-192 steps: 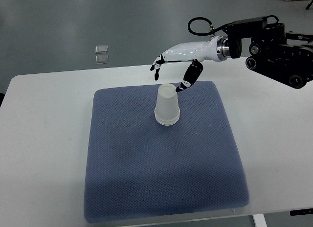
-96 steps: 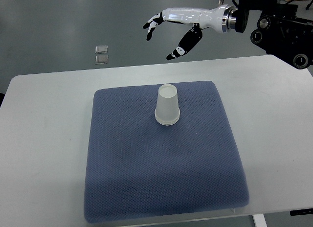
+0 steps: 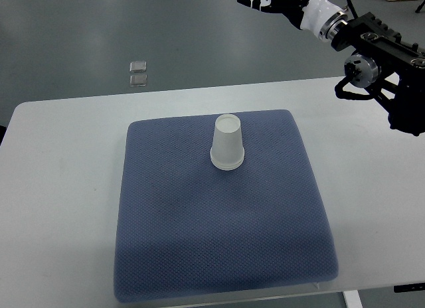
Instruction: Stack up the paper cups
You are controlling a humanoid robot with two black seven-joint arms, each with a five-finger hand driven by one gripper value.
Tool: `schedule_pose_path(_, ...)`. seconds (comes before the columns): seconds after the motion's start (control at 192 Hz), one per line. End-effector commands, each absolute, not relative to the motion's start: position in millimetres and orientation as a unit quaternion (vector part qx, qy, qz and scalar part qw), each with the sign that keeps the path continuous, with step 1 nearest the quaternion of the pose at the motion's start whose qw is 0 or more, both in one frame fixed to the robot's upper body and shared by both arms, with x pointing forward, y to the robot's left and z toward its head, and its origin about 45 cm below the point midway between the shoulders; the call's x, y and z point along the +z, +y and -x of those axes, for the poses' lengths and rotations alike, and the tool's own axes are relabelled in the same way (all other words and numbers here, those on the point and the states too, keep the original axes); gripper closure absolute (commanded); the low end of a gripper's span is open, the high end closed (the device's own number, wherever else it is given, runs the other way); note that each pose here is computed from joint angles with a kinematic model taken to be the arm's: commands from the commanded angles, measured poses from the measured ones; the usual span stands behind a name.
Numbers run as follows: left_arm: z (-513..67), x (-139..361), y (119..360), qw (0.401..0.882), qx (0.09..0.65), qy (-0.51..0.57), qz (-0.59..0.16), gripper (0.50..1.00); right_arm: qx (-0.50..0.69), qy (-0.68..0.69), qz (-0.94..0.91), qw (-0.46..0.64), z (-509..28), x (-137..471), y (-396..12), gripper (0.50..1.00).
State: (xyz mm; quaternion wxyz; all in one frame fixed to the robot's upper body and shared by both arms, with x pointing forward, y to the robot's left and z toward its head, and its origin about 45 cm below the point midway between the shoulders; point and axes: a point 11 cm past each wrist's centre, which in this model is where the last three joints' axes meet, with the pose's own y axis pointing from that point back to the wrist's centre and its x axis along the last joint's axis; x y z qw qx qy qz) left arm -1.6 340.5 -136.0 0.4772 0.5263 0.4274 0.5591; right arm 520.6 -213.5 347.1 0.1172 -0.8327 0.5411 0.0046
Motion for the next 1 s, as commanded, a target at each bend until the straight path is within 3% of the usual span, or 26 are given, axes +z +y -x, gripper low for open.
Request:
schedule_pose_path(0.0, 2, -136, 341, 0.477, 0.559, 0.427, -0.526, 0.5, 0.049, 0.581, 0.801, 0.14, -524, 333, -226, 0.595)
schedule_pose_path(0.349, 2, -136, 341, 0.477, 0.559, 0.427, -0.526, 0.5, 0.201, 0.695, 0.68, 0.117, -520, 251, -283, 0.595)
schedule_pose_path(0.537, 2, -136, 341, 0.477, 0.559, 0.427, -0.526, 0.5, 0.218, 0.623, 0.741, 0.126, -504, 228, -269, 0.595)
schedule_pose_path(0.996, 2, -136, 341, 0.477, 0.559, 0.427, -0.526, 0.5, 0.191, 0.659, 0.716, 0.132, -502, 219, -271, 0.587)
